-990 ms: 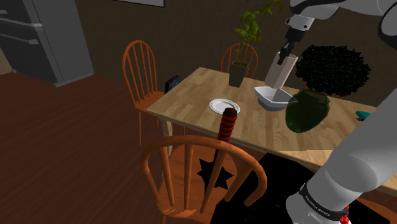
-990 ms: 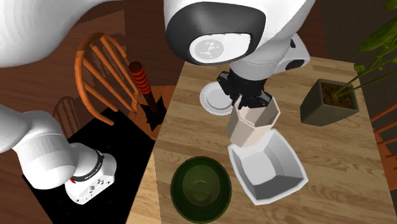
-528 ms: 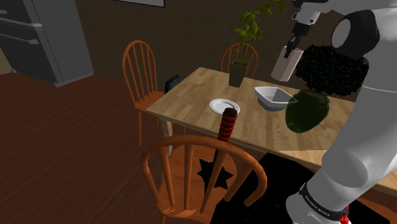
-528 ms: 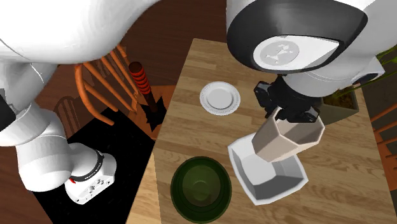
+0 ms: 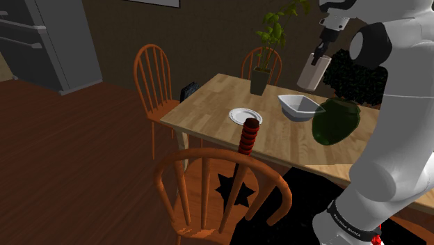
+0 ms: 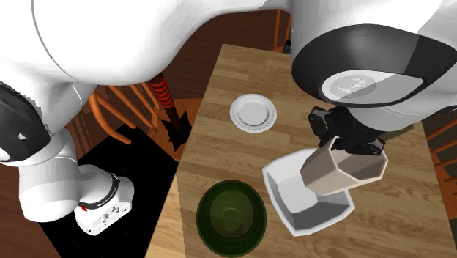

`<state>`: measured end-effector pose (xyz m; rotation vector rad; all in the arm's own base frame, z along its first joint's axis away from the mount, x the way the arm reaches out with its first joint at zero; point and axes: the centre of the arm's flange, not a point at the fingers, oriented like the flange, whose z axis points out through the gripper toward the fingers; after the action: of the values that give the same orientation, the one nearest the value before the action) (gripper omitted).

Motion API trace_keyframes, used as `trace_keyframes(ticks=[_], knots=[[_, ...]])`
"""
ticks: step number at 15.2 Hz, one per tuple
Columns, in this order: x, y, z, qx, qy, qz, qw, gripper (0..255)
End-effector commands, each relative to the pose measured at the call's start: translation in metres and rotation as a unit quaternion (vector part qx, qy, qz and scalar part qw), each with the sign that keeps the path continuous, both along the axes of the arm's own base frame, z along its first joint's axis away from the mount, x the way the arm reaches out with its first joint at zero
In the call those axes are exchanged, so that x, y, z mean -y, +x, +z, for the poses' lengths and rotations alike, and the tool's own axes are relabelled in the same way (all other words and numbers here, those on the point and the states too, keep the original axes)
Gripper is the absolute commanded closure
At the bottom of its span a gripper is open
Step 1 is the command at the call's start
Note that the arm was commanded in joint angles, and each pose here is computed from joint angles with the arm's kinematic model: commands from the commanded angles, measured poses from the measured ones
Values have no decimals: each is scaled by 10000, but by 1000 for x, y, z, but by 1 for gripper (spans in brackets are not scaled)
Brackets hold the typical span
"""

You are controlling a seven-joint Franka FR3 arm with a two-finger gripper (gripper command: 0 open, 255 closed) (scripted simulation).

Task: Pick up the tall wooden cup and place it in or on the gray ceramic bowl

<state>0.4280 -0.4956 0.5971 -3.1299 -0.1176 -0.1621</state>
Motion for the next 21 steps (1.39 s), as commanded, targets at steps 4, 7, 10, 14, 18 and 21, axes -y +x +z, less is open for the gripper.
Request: trace_keyframes(ticks=[4,7,10,14,18,21], knots=[[0,0,-26,6,-6,1,10000,255],[0,0,-42,6,-6,1,10000,255],[0,0,-58,6,-6,1,10000,255],[0,0,-79,6,-6,1,10000,255],[0,0,-100,6,-6,1,10000,255],[0,0,-106,6,-6,1,10000,255]])
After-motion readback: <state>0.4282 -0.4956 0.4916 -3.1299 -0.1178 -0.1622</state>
